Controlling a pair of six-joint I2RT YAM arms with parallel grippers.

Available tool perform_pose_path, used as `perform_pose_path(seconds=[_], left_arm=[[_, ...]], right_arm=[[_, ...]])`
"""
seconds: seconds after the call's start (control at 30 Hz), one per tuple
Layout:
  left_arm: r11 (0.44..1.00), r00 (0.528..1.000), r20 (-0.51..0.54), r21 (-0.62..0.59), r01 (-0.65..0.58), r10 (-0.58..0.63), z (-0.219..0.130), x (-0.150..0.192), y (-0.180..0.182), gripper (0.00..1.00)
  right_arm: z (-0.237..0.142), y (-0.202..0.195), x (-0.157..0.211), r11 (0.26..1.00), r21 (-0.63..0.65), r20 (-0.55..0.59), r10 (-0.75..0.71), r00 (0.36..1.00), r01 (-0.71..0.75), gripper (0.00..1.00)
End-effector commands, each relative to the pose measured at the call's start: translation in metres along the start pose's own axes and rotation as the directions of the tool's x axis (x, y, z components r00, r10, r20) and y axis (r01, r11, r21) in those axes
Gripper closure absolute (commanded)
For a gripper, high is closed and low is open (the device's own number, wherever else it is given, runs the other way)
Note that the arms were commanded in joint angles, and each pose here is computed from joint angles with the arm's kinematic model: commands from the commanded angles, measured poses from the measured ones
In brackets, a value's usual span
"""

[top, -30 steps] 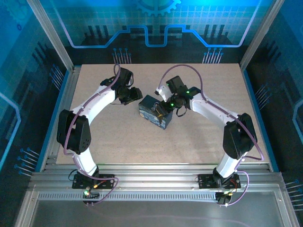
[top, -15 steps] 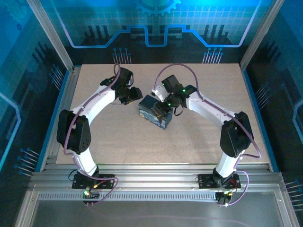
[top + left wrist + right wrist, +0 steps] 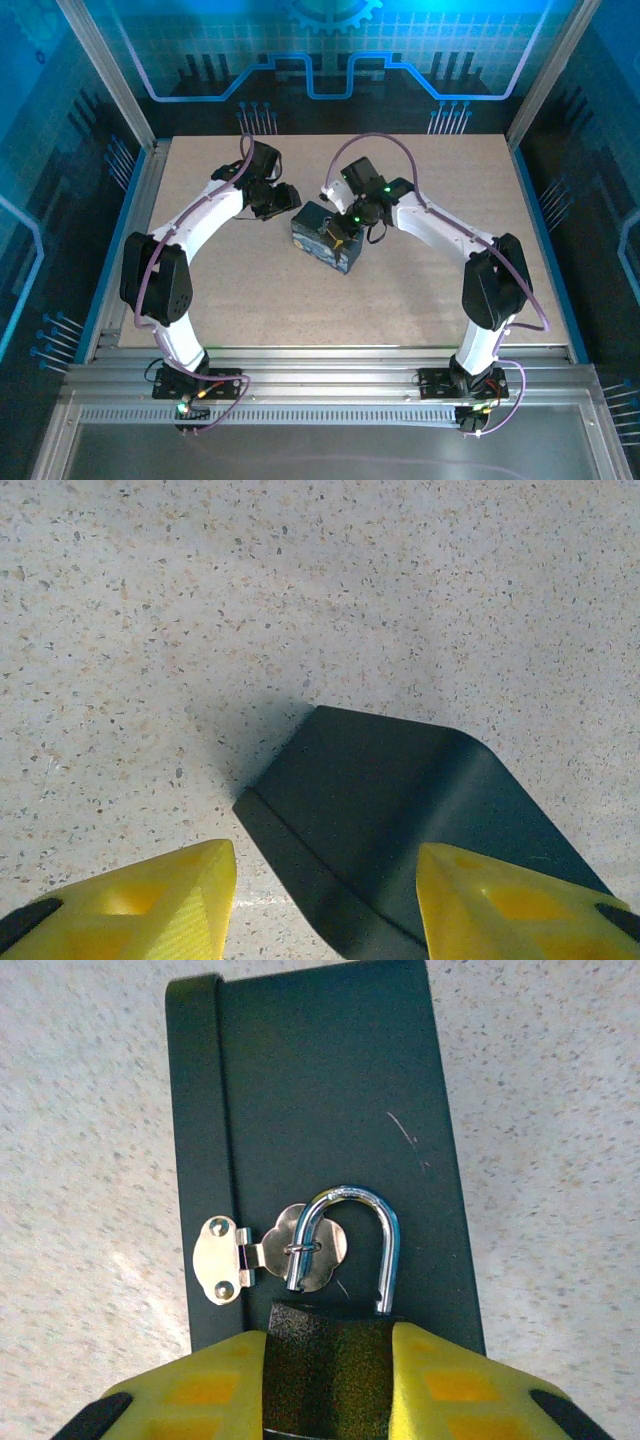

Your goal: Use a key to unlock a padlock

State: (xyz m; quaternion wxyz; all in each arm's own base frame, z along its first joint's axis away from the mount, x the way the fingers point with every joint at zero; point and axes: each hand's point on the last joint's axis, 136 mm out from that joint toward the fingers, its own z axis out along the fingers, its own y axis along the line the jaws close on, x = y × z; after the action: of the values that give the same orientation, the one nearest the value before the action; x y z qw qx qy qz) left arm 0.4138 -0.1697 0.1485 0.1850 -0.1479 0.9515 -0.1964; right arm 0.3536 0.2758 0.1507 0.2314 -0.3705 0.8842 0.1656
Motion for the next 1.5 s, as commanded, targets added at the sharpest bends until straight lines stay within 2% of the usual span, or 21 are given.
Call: perform_pose_path(seconds=[0.0, 0.1, 0.2, 0.4, 0.47, 0.6, 0.83, 1.07, 1.37, 1.47], left_arm=[[0.999, 0.999, 0.016, 0.008, -0.043, 0.043, -0.012, -0.004, -0.006, 0.49], [0.999, 0.999, 0.017, -0.001, -0.049, 0.049, -0.011, -0.004, -0.004, 0.49], [0.999, 0.999, 0.014, -0.006, -0.051, 0.051, -0.008, -0.004, -0.003, 0.49], [0.999, 0.999, 0.008, -0.008, -0.047, 0.047, -0.002, -0.005, -0.003, 0.49], [0.999, 0.999, 0.005, -0.01, -0.048, 0.048, -0.001, -0.006, -0.003, 0.49], [0.999, 0.999, 0.008, -0.006, -0.054, 0.054, -0.004, -0.006, -0.005, 0.49], [0.999, 0.999, 0.003, 0.004, -0.054, 0.054, -0.005, -0.005, -0.006, 0.49], [0.998, 0.998, 0.003, 0.001, -0.056, 0.056, -0.008, -0.005, -0.005, 0.49], [0.999, 0.999, 0.004, -0.001, -0.053, 0.053, -0.01, -0.005, -0.004, 0.49], [0.999, 0.999, 0.004, -0.003, -0.052, 0.052, -0.01, -0.006, -0.003, 0.49]], right_arm=[[-0.022, 0.011, -0.013, 0.973, -0.183, 0.09, 0.158, 0.983, -0.139, 0.74], [-0.036, 0.011, -0.025, 0.919, -0.324, 0.149, 0.283, 0.948, -0.224, 0.75], [-0.041, 0.01, -0.029, 0.868, -0.412, 0.156, 0.366, 0.917, -0.277, 0.75], [-0.037, 0.008, -0.028, 0.847, -0.435, 0.146, 0.402, 0.904, -0.307, 0.74], [-0.036, 0.006, -0.024, 0.882, -0.376, 0.153, 0.361, 0.92, -0.283, 0.68], [-0.043, 0.003, -0.022, 0.967, -0.211, 0.197, 0.187, 0.962, -0.145, 0.56], [-0.035, -0.003, -0.014, 0.994, -0.061, 0.136, -0.086, 0.987, 0.095, 0.42], [-0.016, -0.002, -0.004, 0.96, -0.056, 0.057, -0.271, 0.961, 0.274, 0.4], [0.007, -0.011, 0.006, 0.947, -0.059, -0.011, -0.318, 0.948, 0.317, 0.4], [0.014, -0.01, 0.013, 0.946, -0.08, -0.035, -0.319, 0.947, 0.315, 0.46]])
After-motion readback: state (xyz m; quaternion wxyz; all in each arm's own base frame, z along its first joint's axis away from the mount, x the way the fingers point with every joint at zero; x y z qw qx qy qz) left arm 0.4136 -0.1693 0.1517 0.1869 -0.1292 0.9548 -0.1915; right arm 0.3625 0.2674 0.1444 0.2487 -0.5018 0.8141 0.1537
